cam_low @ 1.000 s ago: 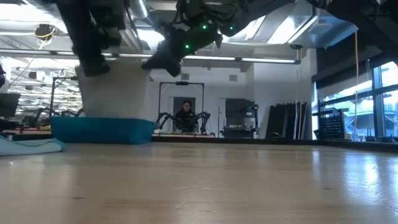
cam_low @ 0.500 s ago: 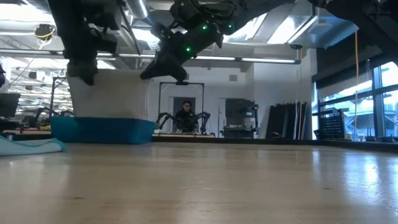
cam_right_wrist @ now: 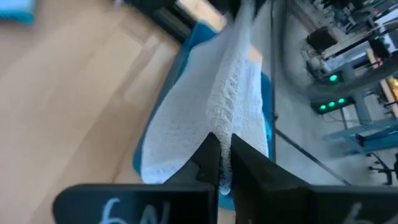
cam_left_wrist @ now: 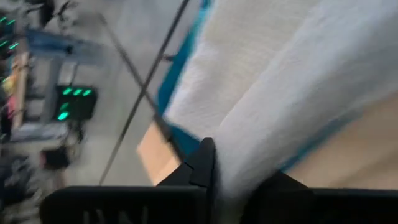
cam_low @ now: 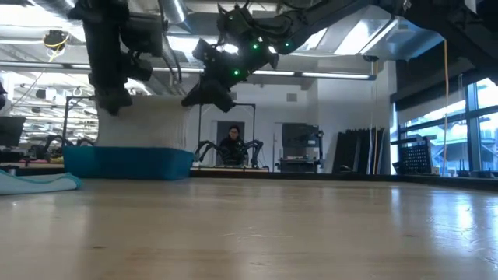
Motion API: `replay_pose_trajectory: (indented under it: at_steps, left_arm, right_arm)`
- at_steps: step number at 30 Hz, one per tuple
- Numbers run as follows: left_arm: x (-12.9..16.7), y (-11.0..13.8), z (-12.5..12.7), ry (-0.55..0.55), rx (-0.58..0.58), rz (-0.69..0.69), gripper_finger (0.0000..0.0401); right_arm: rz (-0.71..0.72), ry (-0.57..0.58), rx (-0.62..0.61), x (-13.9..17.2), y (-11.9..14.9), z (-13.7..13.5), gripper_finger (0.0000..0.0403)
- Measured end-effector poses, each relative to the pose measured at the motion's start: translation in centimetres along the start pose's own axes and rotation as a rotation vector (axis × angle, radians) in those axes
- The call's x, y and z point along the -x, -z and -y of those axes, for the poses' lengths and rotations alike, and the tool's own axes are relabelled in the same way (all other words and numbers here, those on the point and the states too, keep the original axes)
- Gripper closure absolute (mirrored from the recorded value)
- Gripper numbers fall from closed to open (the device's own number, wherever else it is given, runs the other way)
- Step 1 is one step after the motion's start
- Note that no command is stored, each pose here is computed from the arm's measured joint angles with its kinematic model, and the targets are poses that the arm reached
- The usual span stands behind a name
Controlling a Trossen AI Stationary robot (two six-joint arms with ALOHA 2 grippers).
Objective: Fold microfiber towels
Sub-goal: Put the gray towel into the blue bin
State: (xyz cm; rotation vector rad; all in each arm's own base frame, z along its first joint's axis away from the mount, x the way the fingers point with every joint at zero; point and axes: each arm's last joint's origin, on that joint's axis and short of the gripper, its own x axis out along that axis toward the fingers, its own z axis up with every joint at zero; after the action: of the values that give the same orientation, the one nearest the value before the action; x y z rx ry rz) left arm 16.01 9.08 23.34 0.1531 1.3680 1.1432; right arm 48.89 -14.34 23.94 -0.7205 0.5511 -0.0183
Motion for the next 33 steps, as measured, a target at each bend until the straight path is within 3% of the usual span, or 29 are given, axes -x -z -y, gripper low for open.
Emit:
replay_pose_trajectory:
  at_steps: [11,25,29,33]
  left_arm:
    - [-2.0,0.0,-1.8,-0.084,0.088,-0.093,0.0362]
    - [-2.8,0.3,-2.0,-0.084,0.109,-0.128,0.0359]
    - [-2.8,0.3,-2.0,-0.083,0.109,-0.129,0.0359]
    - [-2.8,0.4,-2.0,-0.083,0.109,-0.134,0.0358]
  right_arm:
    - [0.039,0.114,0.037,-0.9,1.5,1.6,0.0378]
    - [0.1,0.069,0.031,-1.4,2.3,1.8,0.0374]
    - [0.104,0.061,0.036,-1.4,2.1,1.5,0.0344]
    - [0.084,0.088,0.031,-1.4,2.2,1.7,0.0288]
